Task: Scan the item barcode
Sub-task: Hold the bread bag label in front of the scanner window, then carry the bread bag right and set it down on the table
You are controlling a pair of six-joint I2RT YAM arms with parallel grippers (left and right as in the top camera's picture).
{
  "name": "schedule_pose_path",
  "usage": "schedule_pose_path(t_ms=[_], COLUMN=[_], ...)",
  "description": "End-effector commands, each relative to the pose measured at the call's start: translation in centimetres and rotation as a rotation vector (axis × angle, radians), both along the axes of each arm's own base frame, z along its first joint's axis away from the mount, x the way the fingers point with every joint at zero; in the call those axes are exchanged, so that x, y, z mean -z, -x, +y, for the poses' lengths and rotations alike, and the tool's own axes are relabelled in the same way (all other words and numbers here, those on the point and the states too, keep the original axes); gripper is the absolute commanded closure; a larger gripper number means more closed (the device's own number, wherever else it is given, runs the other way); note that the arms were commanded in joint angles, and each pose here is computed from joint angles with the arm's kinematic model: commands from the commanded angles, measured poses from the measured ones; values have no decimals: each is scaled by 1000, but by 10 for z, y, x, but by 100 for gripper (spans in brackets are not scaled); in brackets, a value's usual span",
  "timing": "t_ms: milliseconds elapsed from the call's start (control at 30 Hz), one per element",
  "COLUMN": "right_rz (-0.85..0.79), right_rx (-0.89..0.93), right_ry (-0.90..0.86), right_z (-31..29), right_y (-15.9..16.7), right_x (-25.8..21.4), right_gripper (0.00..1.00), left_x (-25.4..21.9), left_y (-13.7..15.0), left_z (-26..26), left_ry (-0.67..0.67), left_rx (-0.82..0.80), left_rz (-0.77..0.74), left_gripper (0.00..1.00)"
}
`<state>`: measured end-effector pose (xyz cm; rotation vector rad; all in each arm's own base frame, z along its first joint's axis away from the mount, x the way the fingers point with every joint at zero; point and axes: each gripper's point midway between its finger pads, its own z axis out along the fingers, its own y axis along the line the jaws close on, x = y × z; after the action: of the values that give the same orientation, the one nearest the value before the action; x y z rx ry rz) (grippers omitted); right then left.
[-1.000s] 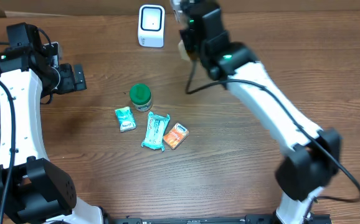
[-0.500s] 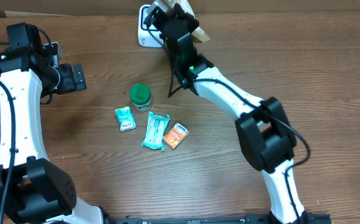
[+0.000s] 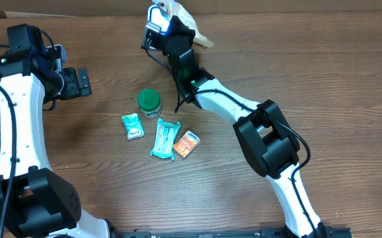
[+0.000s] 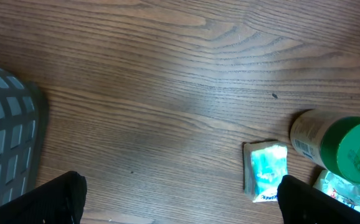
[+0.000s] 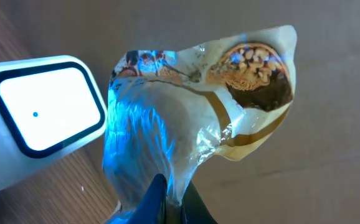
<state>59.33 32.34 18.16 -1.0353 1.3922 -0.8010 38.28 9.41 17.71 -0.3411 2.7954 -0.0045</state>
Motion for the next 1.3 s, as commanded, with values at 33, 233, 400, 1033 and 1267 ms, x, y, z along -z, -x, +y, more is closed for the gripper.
schedule_pose_path(t_ms=[33, 233, 400, 1033, 1267], right_rz=[-5, -11, -11, 80, 469], right_rx=[-45, -27, -2, 104, 42], right_ry=[54, 77, 68, -412, -872], right_z=[8, 5, 1, -41, -81], right_y=[-1, -2, -3, 52, 143], right_x=[3, 7, 6, -134, -185], right_gripper=[96, 96, 96, 96, 96], left_x=[-4, -4, -4, -4, -4], left_y=[-4, -4, -4, -4, -4], left_z=[1, 1, 1, 1, 1], left_ry=[-11, -10, -11, -11, -11], left_rx=[22, 21, 22, 22, 22], left_rz=[-13, -13, -13, -13, -13], left_gripper=[0, 0, 0, 0, 0])
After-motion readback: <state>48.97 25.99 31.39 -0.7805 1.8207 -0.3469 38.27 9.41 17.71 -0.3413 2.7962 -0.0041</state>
